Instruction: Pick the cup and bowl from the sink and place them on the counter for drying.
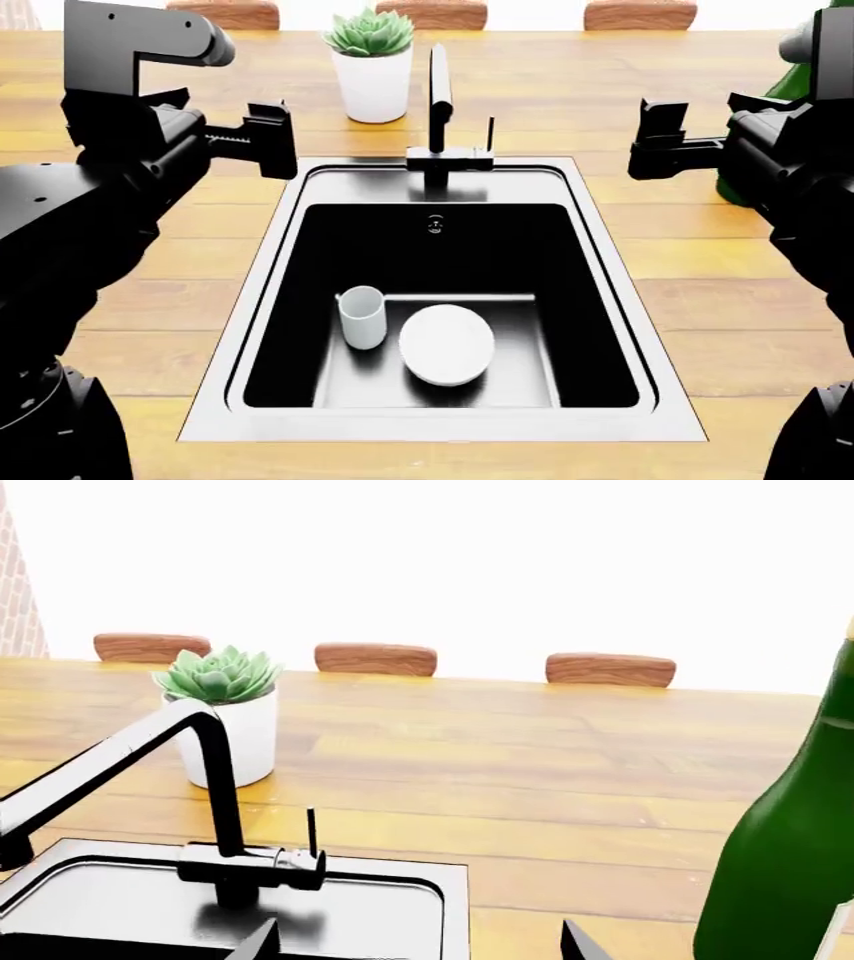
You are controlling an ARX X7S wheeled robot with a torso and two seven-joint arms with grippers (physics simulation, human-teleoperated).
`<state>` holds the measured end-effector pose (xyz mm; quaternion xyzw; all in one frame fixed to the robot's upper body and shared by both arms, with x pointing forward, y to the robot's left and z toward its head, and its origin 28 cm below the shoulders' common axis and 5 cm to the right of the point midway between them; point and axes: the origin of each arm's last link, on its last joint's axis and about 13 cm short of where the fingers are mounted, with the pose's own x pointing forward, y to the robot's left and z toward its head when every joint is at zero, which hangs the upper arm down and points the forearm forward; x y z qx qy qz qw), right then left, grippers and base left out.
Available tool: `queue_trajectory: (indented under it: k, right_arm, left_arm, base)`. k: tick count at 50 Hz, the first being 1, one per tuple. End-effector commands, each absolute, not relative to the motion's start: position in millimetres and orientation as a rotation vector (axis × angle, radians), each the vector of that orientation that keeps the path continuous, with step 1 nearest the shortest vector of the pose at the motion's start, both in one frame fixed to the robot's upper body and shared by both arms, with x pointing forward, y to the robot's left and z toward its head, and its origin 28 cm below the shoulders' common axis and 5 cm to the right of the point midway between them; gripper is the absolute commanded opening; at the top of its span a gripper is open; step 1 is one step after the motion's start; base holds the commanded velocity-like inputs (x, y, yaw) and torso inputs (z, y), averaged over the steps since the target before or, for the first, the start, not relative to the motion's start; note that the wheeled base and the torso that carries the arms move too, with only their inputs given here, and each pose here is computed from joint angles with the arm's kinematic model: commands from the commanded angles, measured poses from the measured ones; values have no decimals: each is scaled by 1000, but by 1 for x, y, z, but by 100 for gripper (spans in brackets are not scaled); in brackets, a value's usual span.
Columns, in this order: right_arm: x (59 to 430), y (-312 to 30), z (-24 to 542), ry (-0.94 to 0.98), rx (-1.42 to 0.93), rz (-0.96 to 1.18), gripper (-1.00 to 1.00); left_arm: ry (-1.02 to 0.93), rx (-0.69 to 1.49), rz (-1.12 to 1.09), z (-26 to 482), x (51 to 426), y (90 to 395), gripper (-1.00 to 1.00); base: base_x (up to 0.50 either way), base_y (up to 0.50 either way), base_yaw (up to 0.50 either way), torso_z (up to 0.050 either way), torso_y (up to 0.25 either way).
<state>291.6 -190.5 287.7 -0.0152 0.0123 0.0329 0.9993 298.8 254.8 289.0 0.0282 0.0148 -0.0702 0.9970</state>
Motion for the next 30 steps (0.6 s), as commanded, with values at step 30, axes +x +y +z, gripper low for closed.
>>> queue_trajectory:
  k: [30]
  right_arm:
    - [294, -181, 281, 68, -48, 112, 100]
  left_arm:
    - [54, 45, -136, 279, 301, 255, 100]
  base:
    - [256, 0, 0, 0, 1]
